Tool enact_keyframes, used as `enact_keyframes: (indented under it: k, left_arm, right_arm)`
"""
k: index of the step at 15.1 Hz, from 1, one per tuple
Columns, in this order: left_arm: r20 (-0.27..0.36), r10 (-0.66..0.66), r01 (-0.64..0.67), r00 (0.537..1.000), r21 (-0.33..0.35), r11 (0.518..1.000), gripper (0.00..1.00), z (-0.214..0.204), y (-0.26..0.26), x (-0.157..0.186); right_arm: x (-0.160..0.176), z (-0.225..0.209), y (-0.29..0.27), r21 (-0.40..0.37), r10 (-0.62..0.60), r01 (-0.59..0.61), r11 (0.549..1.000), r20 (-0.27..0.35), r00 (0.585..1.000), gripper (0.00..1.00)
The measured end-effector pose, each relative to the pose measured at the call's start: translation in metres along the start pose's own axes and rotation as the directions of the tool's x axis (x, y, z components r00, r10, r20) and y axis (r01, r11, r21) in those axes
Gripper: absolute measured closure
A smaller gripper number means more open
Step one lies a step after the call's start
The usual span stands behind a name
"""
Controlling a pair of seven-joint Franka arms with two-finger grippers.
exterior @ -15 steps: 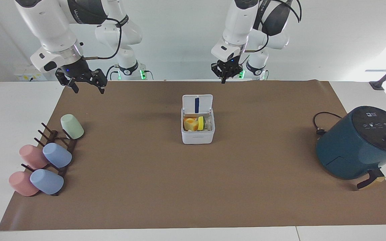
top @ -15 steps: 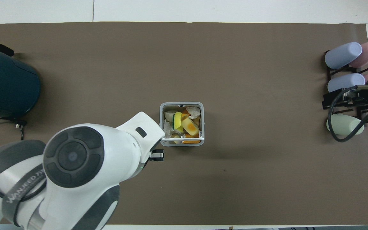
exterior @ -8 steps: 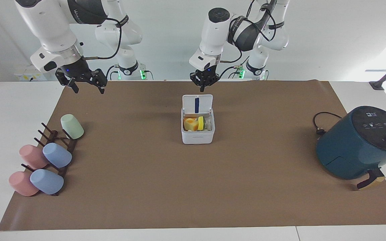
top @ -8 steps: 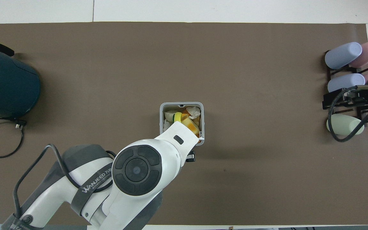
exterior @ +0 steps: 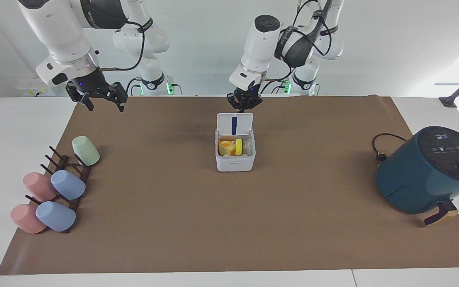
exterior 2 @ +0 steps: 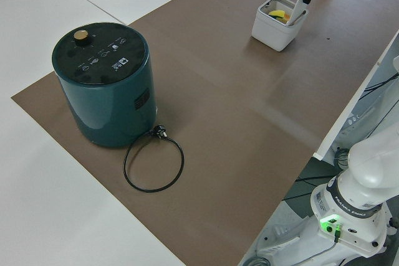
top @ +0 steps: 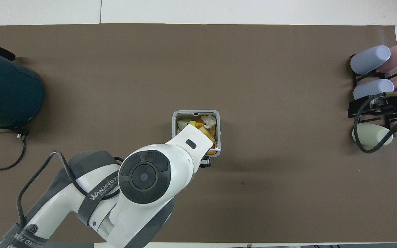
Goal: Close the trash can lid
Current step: 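Push the lid down over the can opening with the left gripper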
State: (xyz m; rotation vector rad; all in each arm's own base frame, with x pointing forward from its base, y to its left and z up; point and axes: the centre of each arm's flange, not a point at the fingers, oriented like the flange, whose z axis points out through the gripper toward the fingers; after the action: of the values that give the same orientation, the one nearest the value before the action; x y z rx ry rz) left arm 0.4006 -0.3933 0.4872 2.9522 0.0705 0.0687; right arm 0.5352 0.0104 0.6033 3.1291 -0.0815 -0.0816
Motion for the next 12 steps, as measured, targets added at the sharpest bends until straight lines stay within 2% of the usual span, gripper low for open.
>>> enact_keyframes:
  k: [6, 12]
  left_arm:
    - [-0.027, -0.097, 0.096, 0.995, -0.041, 0.995, 0.99, 0.011, -0.003, 0.040]
    - [-0.039, -0.139, 0.137, 0.989, -0.049, 0.989, 0.99, 0.052, -0.009, 0.069]
  right_arm:
    - [0.000, 0.000, 0.000, 0.000, 0.000, 0.000, 1.000, 0.000, 1.000, 0.00]
    - [0.000, 0.000, 0.000, 0.000, 0.000, 0.000, 1.000, 0.000, 1.000, 0.00]
